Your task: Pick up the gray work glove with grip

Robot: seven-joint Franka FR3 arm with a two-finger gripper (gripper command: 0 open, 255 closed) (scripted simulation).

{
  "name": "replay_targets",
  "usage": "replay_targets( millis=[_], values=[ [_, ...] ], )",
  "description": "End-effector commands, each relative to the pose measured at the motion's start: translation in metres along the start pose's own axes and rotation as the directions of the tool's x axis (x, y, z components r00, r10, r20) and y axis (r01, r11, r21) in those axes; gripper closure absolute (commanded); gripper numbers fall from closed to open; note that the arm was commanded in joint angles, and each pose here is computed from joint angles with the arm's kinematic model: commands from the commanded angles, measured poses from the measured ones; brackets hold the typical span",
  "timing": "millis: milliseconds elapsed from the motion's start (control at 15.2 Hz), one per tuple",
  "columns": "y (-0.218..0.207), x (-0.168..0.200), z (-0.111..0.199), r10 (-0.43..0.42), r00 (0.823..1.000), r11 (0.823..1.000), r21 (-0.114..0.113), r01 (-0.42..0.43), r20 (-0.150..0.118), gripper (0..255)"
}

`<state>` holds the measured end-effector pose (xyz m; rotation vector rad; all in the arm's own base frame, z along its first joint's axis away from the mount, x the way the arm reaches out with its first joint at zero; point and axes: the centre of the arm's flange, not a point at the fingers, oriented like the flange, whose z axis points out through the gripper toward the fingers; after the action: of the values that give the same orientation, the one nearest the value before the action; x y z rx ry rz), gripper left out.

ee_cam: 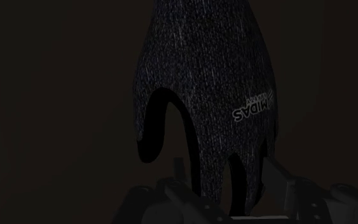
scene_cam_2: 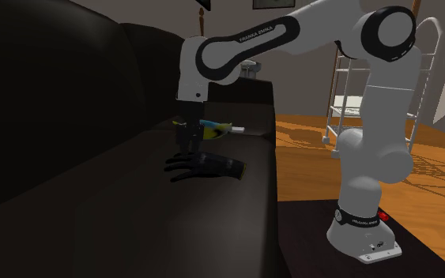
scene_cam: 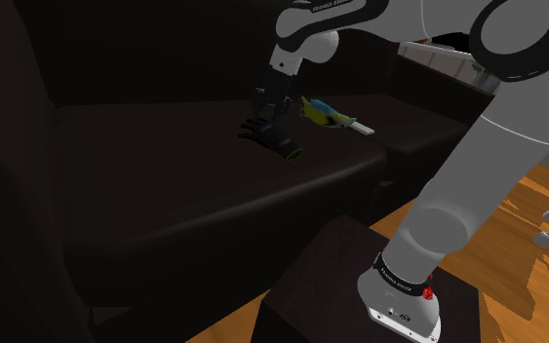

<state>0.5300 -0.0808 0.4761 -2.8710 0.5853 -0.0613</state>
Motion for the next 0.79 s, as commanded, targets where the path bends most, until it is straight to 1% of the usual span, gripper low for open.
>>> replay_targets(
  millis=[0, 528, 726],
  values=[
    [0.000, 0.000, 0.001, 0.000, 1.000, 1.000, 0.000, 0.000, 0.000, 255],
    [0.000, 0.000, 0.001, 0.000, 1.000, 1.000, 0.000, 0.000, 0.000, 255],
    [-0.003, 0.000, -0.014, 0.000, 1.000, 1.000, 0.000, 0.000, 0.000, 255]
  ],
)
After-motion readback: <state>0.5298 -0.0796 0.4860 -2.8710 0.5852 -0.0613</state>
